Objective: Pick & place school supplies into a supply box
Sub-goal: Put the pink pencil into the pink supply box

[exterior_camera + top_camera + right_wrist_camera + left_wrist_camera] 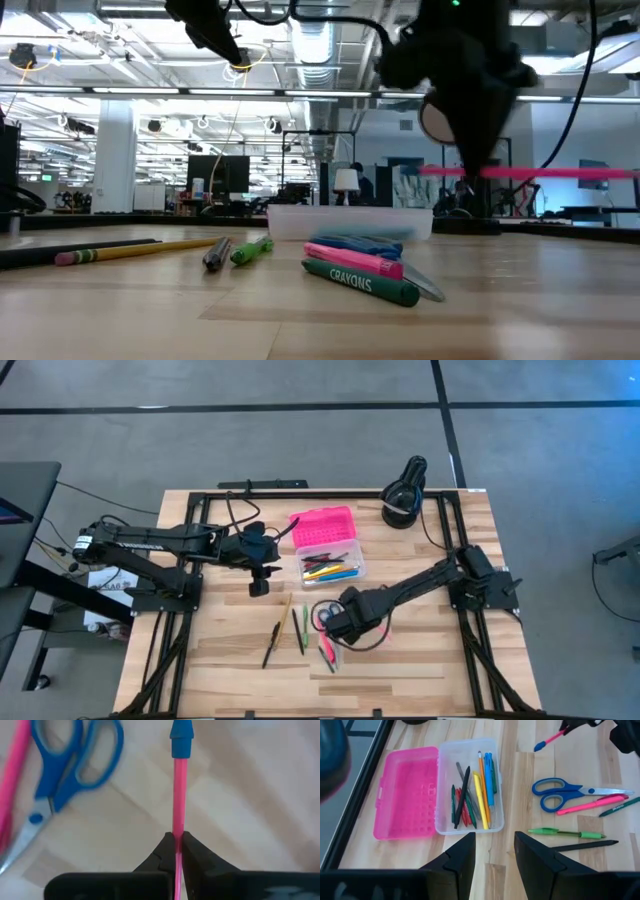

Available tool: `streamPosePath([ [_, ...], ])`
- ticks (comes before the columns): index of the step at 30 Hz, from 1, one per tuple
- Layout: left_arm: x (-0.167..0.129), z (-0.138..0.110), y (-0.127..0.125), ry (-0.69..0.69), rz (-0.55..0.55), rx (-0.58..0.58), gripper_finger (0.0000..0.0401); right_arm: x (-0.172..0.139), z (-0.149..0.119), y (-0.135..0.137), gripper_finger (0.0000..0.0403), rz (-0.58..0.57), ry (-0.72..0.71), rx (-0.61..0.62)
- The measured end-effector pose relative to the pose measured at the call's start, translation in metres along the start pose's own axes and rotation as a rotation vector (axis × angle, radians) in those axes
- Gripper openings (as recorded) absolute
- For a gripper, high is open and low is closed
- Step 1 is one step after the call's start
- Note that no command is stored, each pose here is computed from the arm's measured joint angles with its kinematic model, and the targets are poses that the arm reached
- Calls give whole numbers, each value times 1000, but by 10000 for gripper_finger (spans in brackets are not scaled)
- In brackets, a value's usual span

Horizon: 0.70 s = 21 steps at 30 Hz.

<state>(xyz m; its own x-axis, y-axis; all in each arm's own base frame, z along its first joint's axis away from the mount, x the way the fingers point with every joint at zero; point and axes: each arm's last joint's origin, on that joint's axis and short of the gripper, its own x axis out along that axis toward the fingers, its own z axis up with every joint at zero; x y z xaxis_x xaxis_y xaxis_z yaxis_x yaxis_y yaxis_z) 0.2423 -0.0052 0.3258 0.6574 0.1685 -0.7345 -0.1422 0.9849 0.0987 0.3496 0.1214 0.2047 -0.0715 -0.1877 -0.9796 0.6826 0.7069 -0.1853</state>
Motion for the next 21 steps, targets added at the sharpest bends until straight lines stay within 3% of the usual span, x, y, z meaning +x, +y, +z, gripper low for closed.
streamPosePath([
  [6, 0, 0, 0, 2, -3, -54, 130, -16, 32, -11, 0, -25, -135, -124],
  [14, -1, -1, -4, 6, -20, -111, 130, -10, 86, -37, 0, -72, -244, -316],
  [21, -2, -2, -12, 6, -28, -159, 130, -6, 133, -56, 0, -25, -376, -428],
])
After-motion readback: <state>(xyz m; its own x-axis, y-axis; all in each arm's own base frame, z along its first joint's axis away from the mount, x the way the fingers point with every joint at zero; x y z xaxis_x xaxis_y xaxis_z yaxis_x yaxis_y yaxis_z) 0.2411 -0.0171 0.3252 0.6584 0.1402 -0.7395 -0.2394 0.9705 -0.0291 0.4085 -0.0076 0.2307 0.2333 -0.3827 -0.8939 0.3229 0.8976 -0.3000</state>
